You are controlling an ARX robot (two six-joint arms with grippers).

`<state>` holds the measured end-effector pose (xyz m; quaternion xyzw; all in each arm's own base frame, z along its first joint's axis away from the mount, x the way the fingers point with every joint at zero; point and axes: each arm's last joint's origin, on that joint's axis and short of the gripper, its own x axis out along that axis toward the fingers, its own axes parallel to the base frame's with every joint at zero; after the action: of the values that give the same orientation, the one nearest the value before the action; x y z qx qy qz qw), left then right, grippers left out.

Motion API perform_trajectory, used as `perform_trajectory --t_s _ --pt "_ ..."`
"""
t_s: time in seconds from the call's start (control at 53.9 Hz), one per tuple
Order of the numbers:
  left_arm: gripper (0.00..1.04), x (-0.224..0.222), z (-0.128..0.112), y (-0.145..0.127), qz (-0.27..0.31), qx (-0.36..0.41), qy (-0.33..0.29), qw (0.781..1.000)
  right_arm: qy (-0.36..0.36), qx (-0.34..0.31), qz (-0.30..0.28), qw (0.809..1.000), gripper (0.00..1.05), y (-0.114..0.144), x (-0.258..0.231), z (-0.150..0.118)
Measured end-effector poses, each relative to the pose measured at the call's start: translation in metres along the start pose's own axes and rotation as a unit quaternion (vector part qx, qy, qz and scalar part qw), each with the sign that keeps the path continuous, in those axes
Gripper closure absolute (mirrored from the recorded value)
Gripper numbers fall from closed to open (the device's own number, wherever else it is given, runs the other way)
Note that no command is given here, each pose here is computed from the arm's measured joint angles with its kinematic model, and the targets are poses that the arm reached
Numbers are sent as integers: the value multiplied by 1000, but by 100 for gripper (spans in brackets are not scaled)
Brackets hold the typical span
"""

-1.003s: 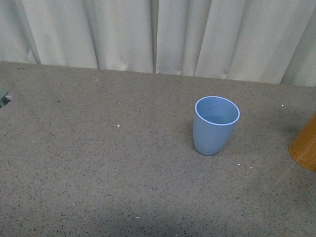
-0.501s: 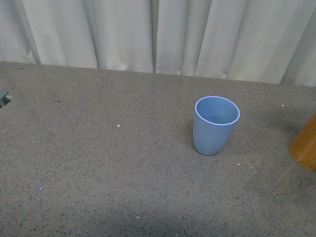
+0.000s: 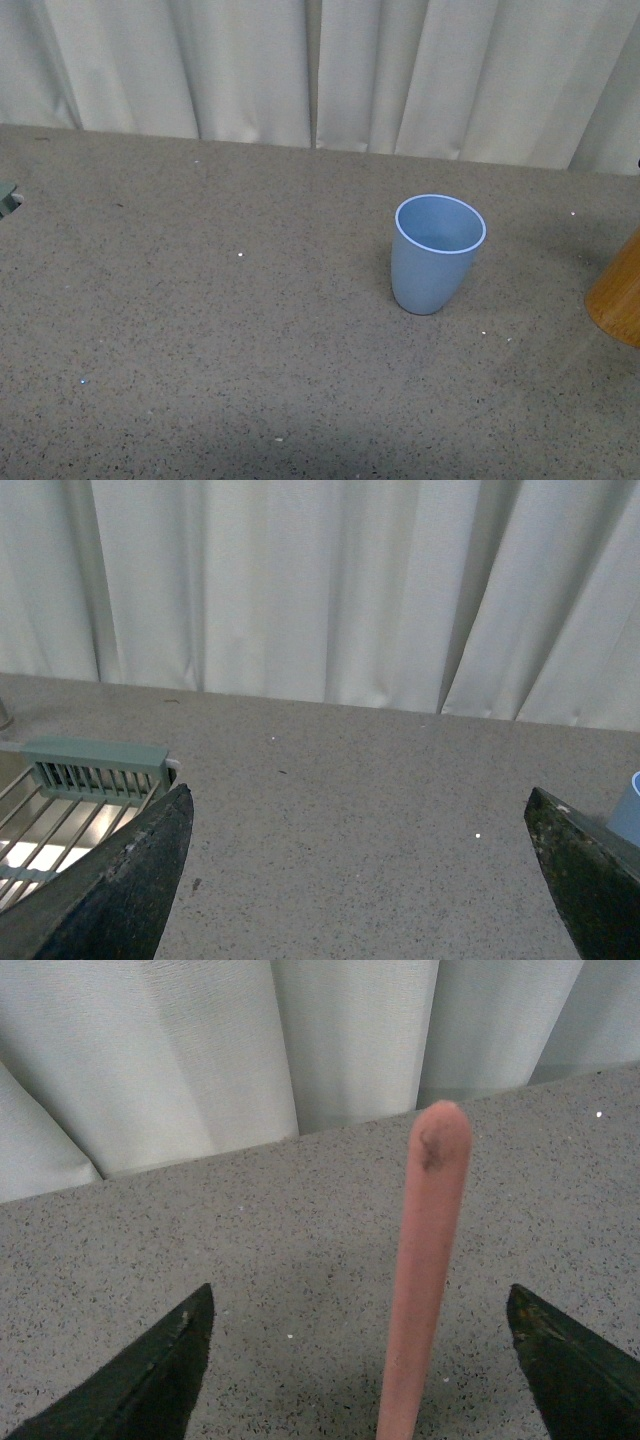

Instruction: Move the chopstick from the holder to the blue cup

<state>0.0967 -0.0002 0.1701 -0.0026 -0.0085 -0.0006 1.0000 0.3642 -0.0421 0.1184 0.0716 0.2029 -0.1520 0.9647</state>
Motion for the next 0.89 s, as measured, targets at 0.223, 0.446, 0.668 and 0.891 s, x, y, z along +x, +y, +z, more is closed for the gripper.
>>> perform_trajectory --t_s 0.223,0.446,0.668,0.891 --pt "7 0 0 0 0 0 0 1000 -1 2 2 1000 57 2 0 0" --pt "7 0 0 0 0 0 0 1000 -5 3 8 1000 94 4 -1 0" --pt "7 0 0 0 0 0 0 1000 -6 3 11 1000 103 4 0 0" --pt "7 0 0 0 0 0 0 1000 -7 6 13 1000 103 5 -2 0"
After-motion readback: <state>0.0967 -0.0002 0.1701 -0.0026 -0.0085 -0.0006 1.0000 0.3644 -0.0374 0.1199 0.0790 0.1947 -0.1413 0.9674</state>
